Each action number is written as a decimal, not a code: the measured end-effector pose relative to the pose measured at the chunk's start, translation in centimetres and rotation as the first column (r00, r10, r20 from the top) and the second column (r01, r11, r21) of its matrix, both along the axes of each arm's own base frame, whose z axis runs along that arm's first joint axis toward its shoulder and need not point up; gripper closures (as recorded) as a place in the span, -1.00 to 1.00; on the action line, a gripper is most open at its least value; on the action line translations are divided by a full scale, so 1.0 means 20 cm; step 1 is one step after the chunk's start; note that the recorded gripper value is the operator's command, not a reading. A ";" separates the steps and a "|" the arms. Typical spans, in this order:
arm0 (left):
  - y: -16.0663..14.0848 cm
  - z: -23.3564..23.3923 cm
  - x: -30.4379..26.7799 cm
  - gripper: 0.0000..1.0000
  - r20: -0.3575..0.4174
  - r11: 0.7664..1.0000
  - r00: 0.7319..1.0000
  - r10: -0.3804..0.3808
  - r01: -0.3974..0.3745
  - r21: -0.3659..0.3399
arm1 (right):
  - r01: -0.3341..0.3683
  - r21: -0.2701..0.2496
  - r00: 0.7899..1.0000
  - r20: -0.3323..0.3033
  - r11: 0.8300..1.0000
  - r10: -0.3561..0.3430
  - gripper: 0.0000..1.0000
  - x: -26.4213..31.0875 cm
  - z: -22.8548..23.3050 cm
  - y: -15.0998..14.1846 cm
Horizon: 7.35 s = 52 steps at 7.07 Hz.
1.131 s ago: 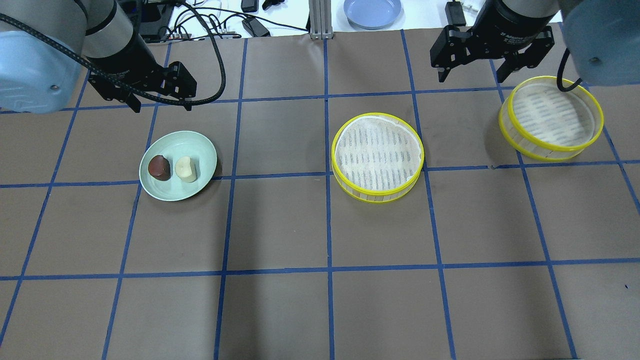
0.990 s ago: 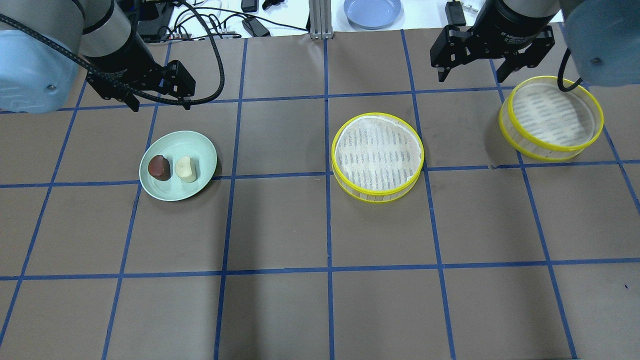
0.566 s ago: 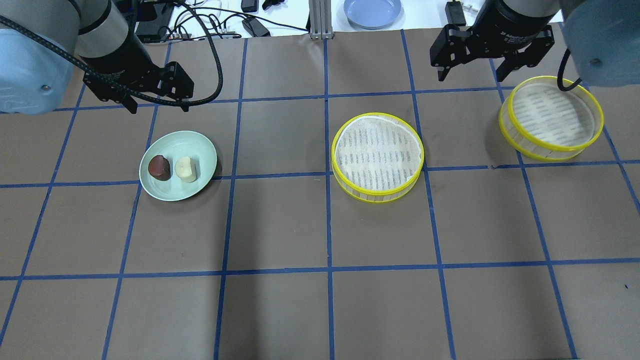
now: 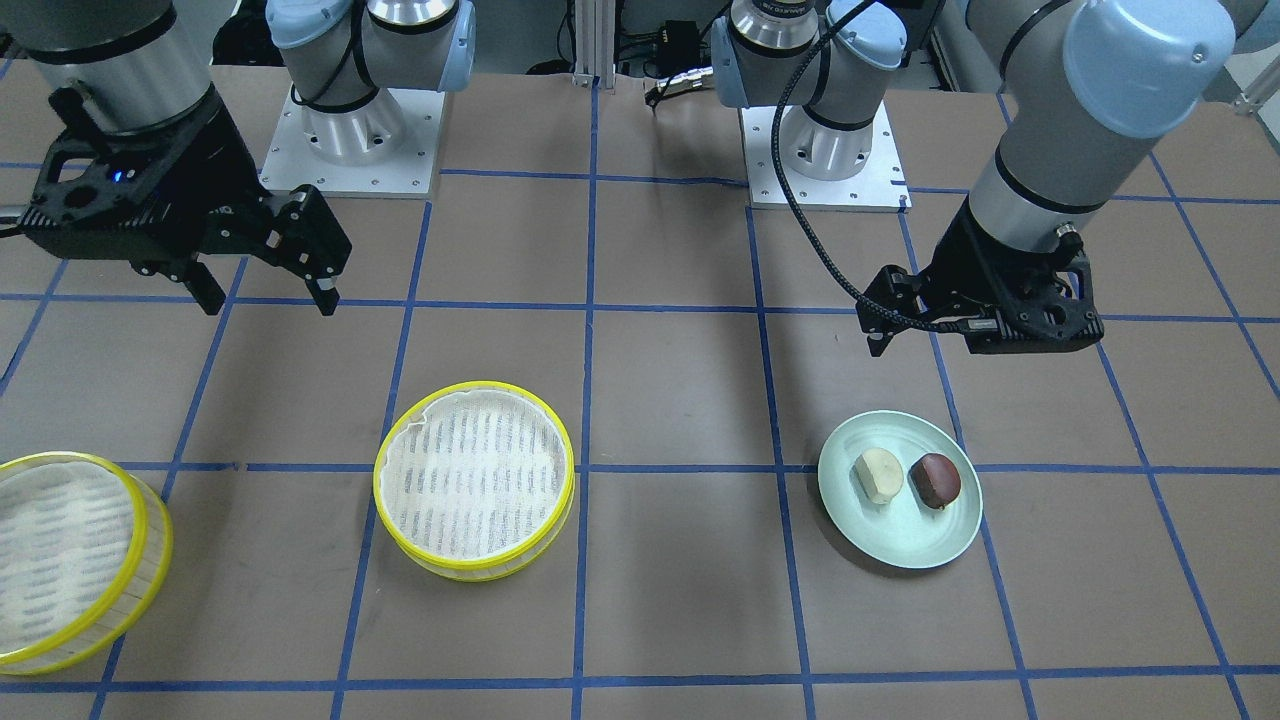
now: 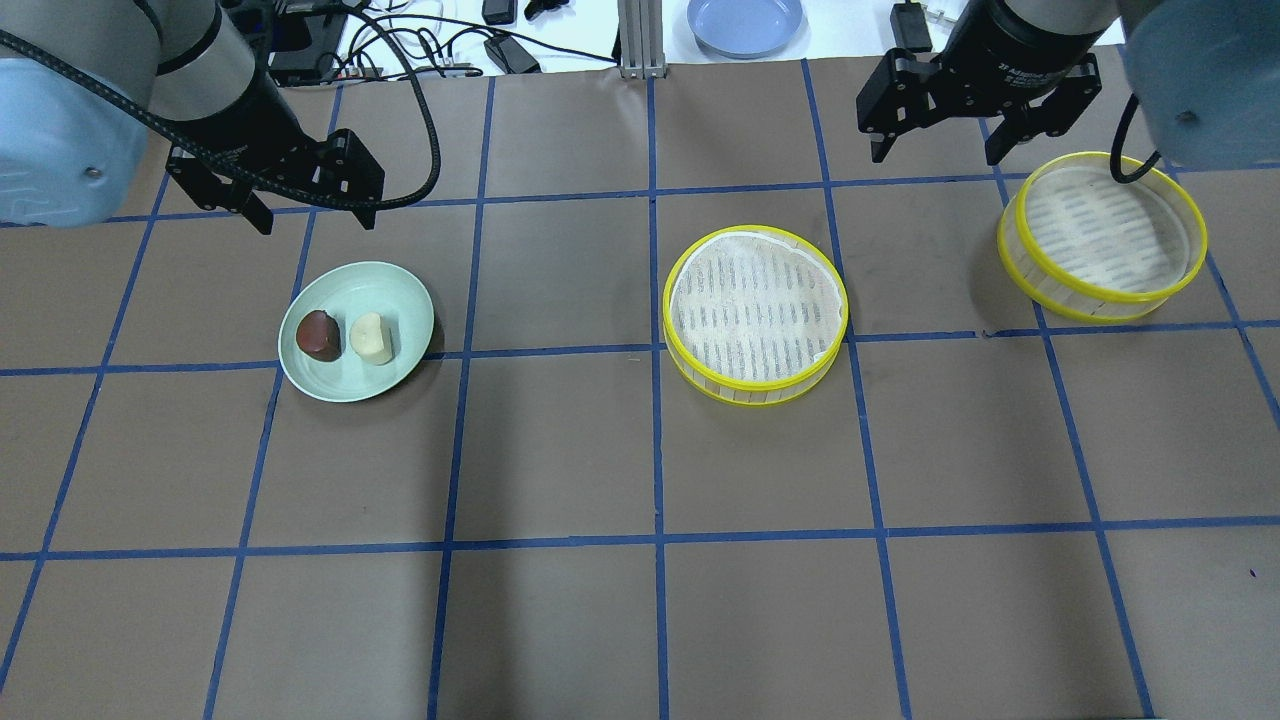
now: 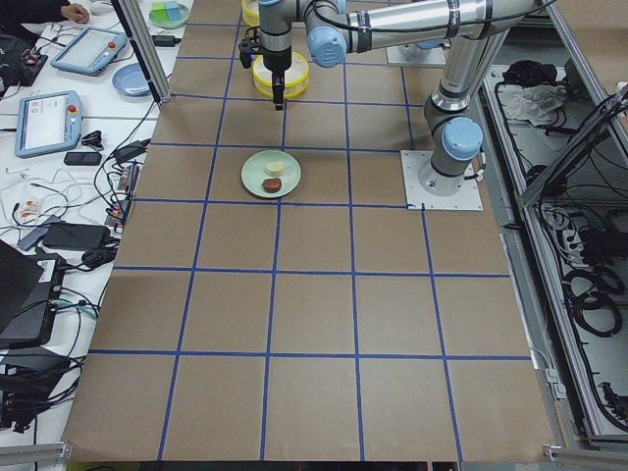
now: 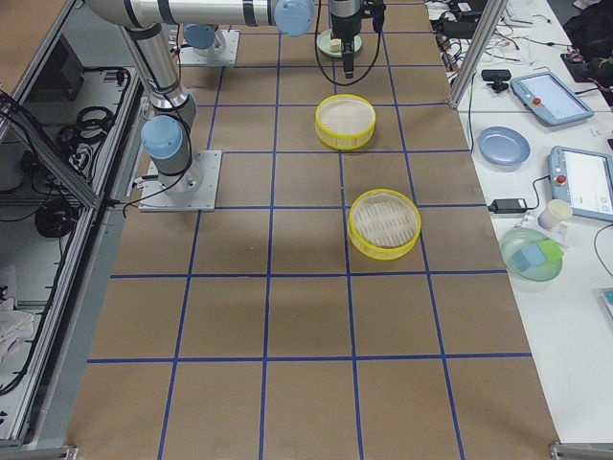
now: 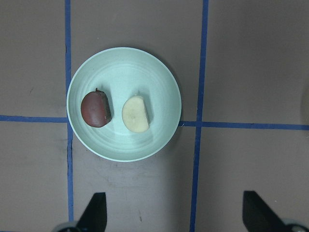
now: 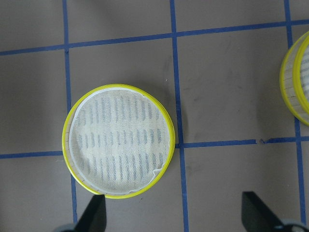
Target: Stack buns with steamer
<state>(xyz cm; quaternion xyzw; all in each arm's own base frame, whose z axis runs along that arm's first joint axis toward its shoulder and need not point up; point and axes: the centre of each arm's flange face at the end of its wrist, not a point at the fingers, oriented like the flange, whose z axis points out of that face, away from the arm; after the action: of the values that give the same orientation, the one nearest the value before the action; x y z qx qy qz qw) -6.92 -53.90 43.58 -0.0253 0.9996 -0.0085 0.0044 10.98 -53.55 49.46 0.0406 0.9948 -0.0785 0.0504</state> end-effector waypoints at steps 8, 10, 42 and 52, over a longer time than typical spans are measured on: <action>-0.18 -0.68 0.23 -1.00 -0.027 0.977 0.995 0.093 -0.086 0.195 | -0.164 0.094 0.975 -0.133 0.982 0.176 -1.00 -1.85 -0.76 -0.29; -0.23 -0.89 0.25 -1.00 -0.031 0.956 0.984 0.174 -0.161 0.246 | -0.189 0.067 0.966 -0.167 0.980 0.198 -1.00 -2.04 -1.01 -0.41; -0.30 -0.72 -1.25 -1.00 -0.466 0.970 0.852 0.240 -0.188 0.156 | -0.009 0.022 0.994 -0.109 1.000 0.012 1.00 -1.37 -0.77 -0.54; -0.35 -0.90 0.36 -1.00 -0.061 0.961 0.986 0.154 -0.135 0.241 | 0.198 0.096 0.974 -0.129 0.976 -0.185 1.00 0.11 -0.92 -0.11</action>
<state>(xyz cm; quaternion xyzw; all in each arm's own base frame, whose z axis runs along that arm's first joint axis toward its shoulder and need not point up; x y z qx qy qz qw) 0.36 -60.85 25.63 -0.0979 0.9884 0.1116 -0.0315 13.17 -55.72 31.05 0.1341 0.9903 -0.0311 -0.0191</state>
